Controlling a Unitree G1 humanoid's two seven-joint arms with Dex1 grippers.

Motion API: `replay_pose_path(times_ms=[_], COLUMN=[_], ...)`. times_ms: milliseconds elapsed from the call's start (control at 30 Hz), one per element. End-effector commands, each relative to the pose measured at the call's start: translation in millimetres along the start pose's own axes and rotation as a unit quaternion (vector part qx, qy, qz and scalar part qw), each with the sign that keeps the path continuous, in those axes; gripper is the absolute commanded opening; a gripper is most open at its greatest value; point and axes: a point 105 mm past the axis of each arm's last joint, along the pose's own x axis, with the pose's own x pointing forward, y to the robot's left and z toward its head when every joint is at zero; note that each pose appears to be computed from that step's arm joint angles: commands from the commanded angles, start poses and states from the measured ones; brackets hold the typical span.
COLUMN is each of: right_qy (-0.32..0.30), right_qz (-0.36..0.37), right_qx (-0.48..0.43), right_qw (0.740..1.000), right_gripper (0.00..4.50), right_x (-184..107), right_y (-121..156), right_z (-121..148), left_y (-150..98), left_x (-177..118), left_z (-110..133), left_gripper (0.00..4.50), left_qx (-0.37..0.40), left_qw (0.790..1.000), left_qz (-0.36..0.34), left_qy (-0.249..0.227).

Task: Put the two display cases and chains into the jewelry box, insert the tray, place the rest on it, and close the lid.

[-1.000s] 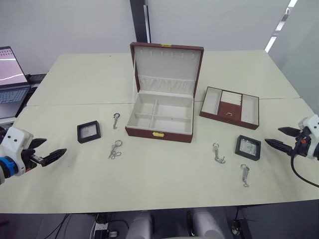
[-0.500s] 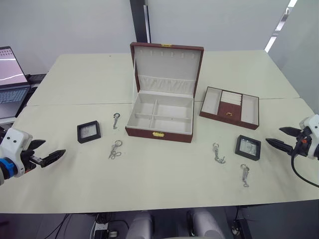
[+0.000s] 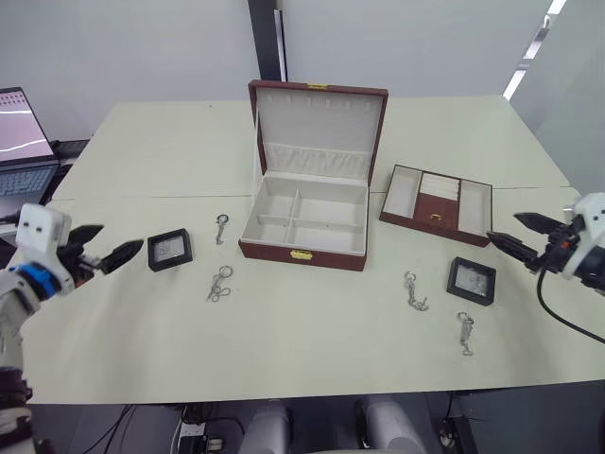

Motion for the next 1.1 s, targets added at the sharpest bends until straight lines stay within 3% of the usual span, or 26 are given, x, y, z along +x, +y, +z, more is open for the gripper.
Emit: replay_pose_path(times_ms=[33,100,267,467,533,567,833,1100], right_qy=[-0.029,-0.027,0.020,0.048,0.051,0.055,0.055,0.046], right_qz=[-0.009,-0.013,-0.005,0.020,0.034,0.044,0.091,0.105], right_qx=[-0.022,-0.023,-0.053,-0.065,-0.061,-0.061,-0.058,-0.054], right_qw=[0.999,0.999,0.998,0.997,0.996,0.996,0.993,0.992], right_gripper=[4.29,3.89,2.22,0.72,0.28,0.04,0.01,0.01], right_x=[21,38,72,101,109,114,132,135], right_y=[14,24,47,76,87,95,129,134], right_z=[24,23,11,-1,-2,-3,-1,4], left_y=[-14,-29,-58,-78,-86,-90,-119,-142], left_x=[27,46,84,106,110,112,113,96], left_z=[11,13,12,-6,-8,-9,-12,-17], left_gripper=[4.31,3.92,2.33,0.44,0.00,0.00,0.00,0.00], left_qx=[0.011,0.013,0.023,0.041,0.039,0.038,0.042,0.048], left_qw=[1.000,0.999,0.998,0.995,0.994,0.993,0.985,0.972], left_qz=[-0.005,-0.029,-0.065,-0.088,-0.100,-0.107,-0.164,-0.225], left_qy=[-0.006,-0.008,0.000,0.036,0.037,0.036,0.036,0.048])
